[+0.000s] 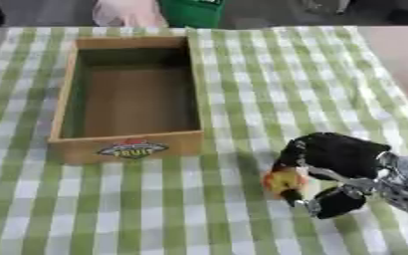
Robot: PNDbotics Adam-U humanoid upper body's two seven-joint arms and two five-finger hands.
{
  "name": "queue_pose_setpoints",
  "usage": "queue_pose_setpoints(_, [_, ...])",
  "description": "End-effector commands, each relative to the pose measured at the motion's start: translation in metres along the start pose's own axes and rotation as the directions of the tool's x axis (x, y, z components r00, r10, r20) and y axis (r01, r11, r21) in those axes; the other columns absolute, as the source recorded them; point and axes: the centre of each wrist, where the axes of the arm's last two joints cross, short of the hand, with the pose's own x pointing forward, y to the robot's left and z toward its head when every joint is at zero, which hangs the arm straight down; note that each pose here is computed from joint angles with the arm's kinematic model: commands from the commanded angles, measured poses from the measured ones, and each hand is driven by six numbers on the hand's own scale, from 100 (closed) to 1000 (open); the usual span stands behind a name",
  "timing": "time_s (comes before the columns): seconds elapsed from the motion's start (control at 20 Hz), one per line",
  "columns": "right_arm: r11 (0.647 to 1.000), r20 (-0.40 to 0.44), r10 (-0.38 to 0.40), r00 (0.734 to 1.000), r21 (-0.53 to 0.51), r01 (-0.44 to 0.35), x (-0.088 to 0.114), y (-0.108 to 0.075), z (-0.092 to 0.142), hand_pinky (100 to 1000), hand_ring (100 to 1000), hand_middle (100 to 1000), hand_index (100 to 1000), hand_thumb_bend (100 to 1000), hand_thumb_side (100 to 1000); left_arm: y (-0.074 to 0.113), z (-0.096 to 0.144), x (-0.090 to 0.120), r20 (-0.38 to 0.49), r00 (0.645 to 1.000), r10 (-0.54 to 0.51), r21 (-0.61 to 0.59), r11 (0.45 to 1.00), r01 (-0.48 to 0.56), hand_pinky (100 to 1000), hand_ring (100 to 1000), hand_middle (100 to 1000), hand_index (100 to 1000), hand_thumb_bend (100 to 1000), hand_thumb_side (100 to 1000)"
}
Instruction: Pick up objects on the table and place them in the box.
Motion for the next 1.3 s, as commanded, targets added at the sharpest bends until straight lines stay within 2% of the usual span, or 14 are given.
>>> queue_pose_setpoints(0.05, [0.999, -0.006, 0.033, 0.999, -0.021, -0.033, -0.002, -0.006, 0.003, 638, 682, 470, 670, 100, 207, -0.001, -0.005, 0.006, 0.030, 1.000, 0.005, -0.011, 1.000, -0.005, 450, 429, 503, 689, 100, 708])
queue_pose_setpoints(0.55, [0.984, -0.011, 0.017, 1.000, -0.176, -0.019, -0.008, -0.015, 0.006, 588, 599, 400, 562, 100, 135, -0.001, -0.006, 0.007, 0.033, 0.999, 0.004, -0.011, 1.000, -0.003, 450, 428, 503, 689, 100, 708])
queue_pose_setpoints(0.6, [0.981, -0.014, 0.016, 1.000, -0.194, -0.018, -0.009, -0.016, 0.007, 587, 597, 401, 562, 100, 136, -0.001, -0.006, 0.007, 0.034, 0.999, 0.004, -0.011, 1.000, -0.003, 450, 428, 503, 689, 100, 707])
queue_pose_setpoints(0.65, [0.977, -0.016, 0.016, 1.000, -0.212, -0.020, -0.011, -0.018, 0.008, 585, 593, 399, 561, 100, 180, -0.001, -0.006, 0.007, 0.034, 0.999, 0.004, -0.011, 1.000, -0.003, 450, 428, 504, 689, 100, 711])
queue_pose_setpoints(0.7, [0.973, -0.018, 0.021, 1.000, -0.231, -0.024, -0.013, -0.021, 0.009, 585, 592, 398, 560, 100, 140, -0.001, -0.006, 0.007, 0.035, 0.999, 0.004, -0.010, 1.000, -0.003, 450, 428, 504, 689, 100, 708])
queue_pose_setpoints(0.75, [0.968, -0.019, 0.026, 0.999, -0.248, -0.030, -0.015, -0.023, 0.010, 585, 592, 398, 560, 100, 140, -0.001, -0.006, 0.007, 0.035, 0.999, 0.003, -0.011, 1.000, -0.003, 450, 428, 504, 689, 100, 708])
queue_pose_setpoints(1.0, [0.926, -0.039, 0.068, 0.997, -0.370, -0.078, -0.028, -0.045, 0.019, 585, 579, 367, 527, 100, 168, -0.001, -0.007, 0.007, 0.038, 0.999, 0.005, -0.014, 1.000, -0.005, 450, 428, 504, 689, 100, 709])
queue_pose_setpoints(1.3, [0.868, -0.082, 0.063, 0.995, -0.488, -0.095, -0.038, -0.072, 0.026, 589, 574, 359, 520, 100, 174, -0.002, -0.008, 0.008, 0.043, 0.999, 0.006, -0.019, 1.000, -0.006, 451, 428, 504, 689, 100, 709])
